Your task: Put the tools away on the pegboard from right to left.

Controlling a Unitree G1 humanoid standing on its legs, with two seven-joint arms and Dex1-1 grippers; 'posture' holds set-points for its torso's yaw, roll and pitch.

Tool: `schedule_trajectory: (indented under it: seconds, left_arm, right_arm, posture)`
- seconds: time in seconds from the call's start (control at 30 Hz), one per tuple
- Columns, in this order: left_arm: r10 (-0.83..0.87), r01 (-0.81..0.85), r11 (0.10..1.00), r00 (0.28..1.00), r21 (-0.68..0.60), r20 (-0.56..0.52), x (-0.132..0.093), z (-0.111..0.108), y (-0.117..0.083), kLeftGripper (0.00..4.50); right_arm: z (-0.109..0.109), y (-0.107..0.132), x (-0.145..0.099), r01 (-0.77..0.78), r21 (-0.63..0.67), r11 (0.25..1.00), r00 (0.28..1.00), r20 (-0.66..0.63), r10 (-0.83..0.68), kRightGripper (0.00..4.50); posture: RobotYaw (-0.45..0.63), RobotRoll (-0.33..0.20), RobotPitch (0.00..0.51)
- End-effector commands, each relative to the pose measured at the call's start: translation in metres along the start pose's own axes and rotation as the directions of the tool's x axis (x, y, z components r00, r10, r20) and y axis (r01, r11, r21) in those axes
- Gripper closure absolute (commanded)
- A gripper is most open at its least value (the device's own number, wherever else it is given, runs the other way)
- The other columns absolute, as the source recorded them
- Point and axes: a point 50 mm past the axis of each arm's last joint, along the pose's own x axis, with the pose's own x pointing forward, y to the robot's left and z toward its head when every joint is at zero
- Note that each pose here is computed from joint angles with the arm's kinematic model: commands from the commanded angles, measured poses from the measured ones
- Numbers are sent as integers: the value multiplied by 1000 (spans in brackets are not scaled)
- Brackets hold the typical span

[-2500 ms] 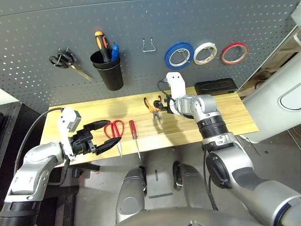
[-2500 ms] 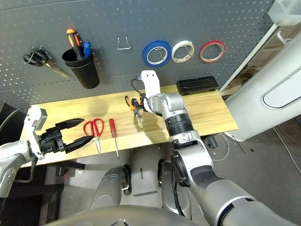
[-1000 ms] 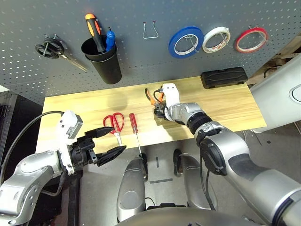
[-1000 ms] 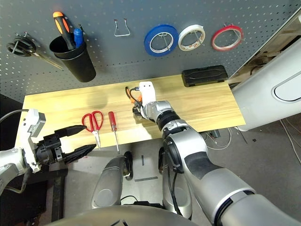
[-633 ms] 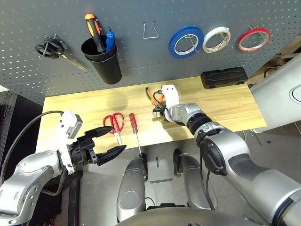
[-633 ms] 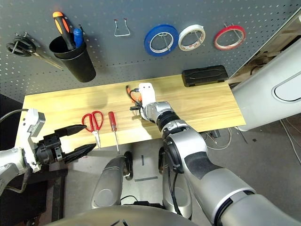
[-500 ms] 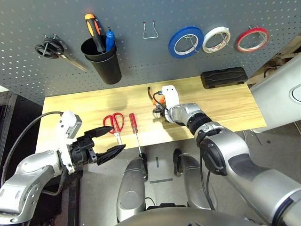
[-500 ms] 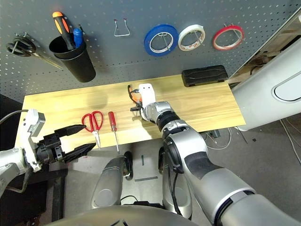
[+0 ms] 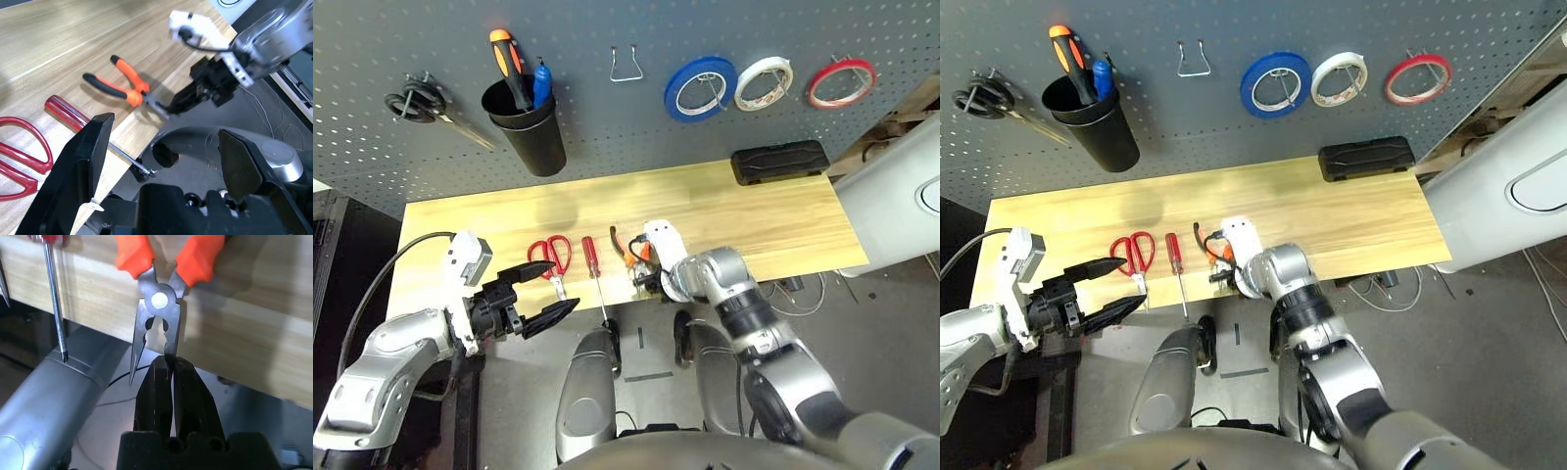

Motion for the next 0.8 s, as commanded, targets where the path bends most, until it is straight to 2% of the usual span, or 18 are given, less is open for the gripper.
schedule_trajectory:
  seconds: [0.03,0.23,0.33,0.43,0.53,0.67,0.8]
  left_arm:
    - [-11,11,1000,1000,-12,-14,1,-7,1,0]
    - [-10,10,1000,1000,-6,-14,0,-8,3,0]
    - [-8,8,1000,1000,-4,-14,0,-8,4,0]
    - [-8,8,1000,1000,-2,-12,0,-8,5,0]
    - [-9,9,1000,1000,-1,-12,1,-9,6,0]
    - [-7,7,1000,1000,0,-11,0,-9,7,0]
    - [-5,5,1000,1000,-1,-12,-2,-8,8,0]
  right_arm:
    - [0,-4,-2,34,21,999,999,11,-34,4439]
    - [6,-11,-3,62,17,998,998,16,-62,4439]
    - [8,-14,-5,76,11,997,997,17,-77,3702]
    - [8,-16,-8,88,-1,996,996,14,-88,2686]
    - [8,-17,-14,85,0,996,996,7,-85,1478]
    - [13,-11,-27,68,39,997,997,36,-70,63]
    - [19,-1,-37,55,40,998,995,75,-58,25]
  posture:
    - [36,0,275]
    - [37,0,267]
    - [37,0,265]
    - [32,0,263]
    - [29,0,262]
    - [28,0,259]
    - [25,0,259]
